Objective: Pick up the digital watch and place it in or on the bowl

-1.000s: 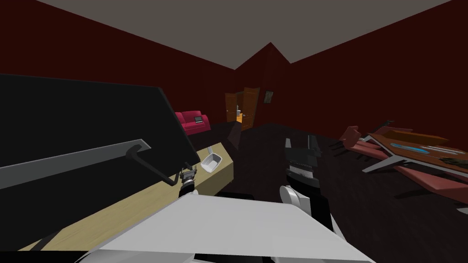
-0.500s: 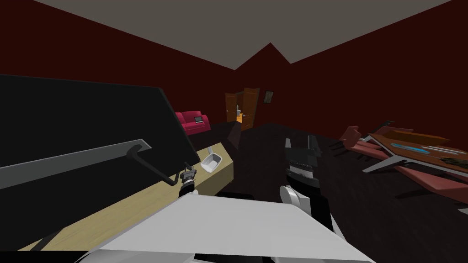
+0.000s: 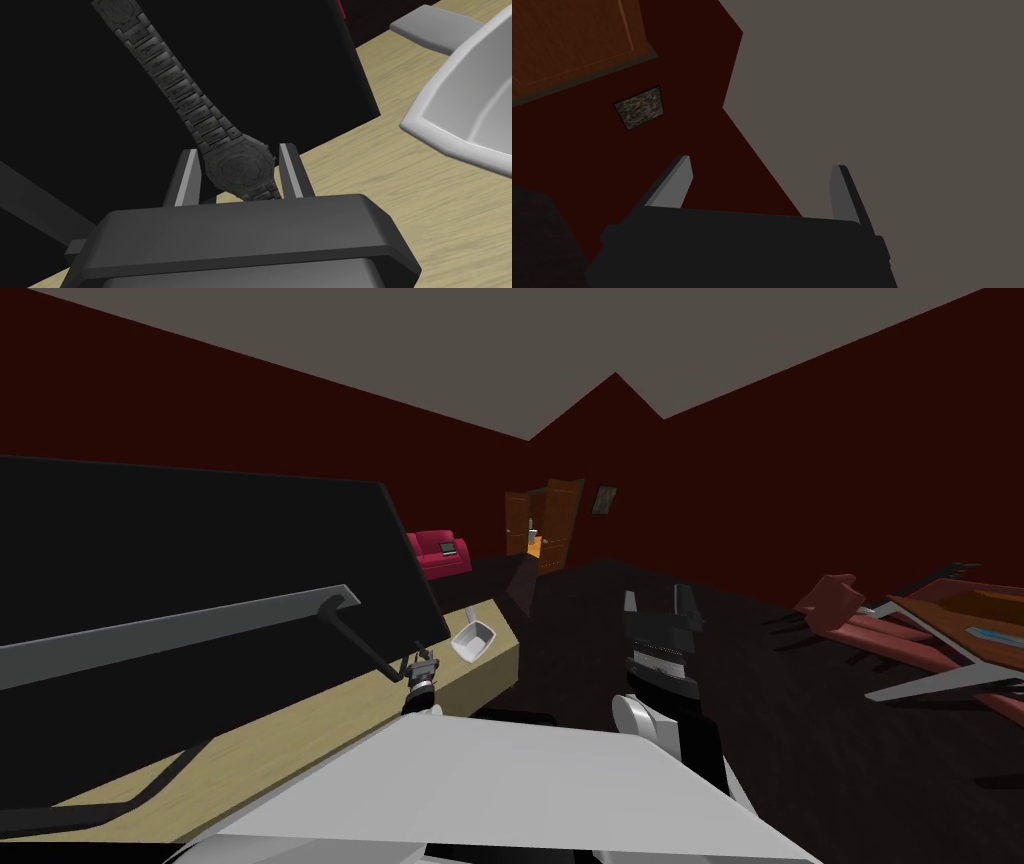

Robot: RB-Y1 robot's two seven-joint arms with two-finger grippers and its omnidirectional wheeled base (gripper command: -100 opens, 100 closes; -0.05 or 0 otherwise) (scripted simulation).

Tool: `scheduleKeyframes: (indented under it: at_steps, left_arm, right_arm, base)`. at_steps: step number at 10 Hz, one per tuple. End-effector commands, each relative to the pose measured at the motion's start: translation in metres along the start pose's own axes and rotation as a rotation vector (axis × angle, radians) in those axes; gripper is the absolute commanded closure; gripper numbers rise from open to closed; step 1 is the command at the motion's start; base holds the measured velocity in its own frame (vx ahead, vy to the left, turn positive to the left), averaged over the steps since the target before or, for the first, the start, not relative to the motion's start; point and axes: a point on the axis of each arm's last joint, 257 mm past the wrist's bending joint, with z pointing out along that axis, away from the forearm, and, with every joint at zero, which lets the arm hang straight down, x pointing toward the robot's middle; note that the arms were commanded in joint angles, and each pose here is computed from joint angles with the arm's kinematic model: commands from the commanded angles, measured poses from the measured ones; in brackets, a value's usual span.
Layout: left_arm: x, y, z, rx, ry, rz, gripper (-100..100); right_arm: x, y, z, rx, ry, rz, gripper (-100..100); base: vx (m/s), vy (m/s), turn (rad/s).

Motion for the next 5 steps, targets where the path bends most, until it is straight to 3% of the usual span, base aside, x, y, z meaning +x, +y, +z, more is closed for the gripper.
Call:
scheduleKeyframes:
  at_steps: [1, 2, 5]
  left_arm:
    - [0.0, 0.0, 0.0, 0.0, 0.0, 0.0, 0]
    - [0.004, 0.004, 0.01, -0.009, -0.006, -0.015, 100]
    - [0.012, 0.012, 0.026, -0.025, -0.014, -0.039, 100]
  right_arm:
    - [0.0, 0.0, 0.0, 0.0, 0.0, 0.0, 0]
    - [0.0, 0.0, 0.0, 0.0, 0.0, 0.0, 0]
    - [0.0, 0.0, 0.0, 0.0, 0.0, 0.0, 0]
  base:
    - [0.0, 0.0, 0.0]
    - [-0.085, -0.048, 0.059]
    - [-0.129, -0.116, 0.063]
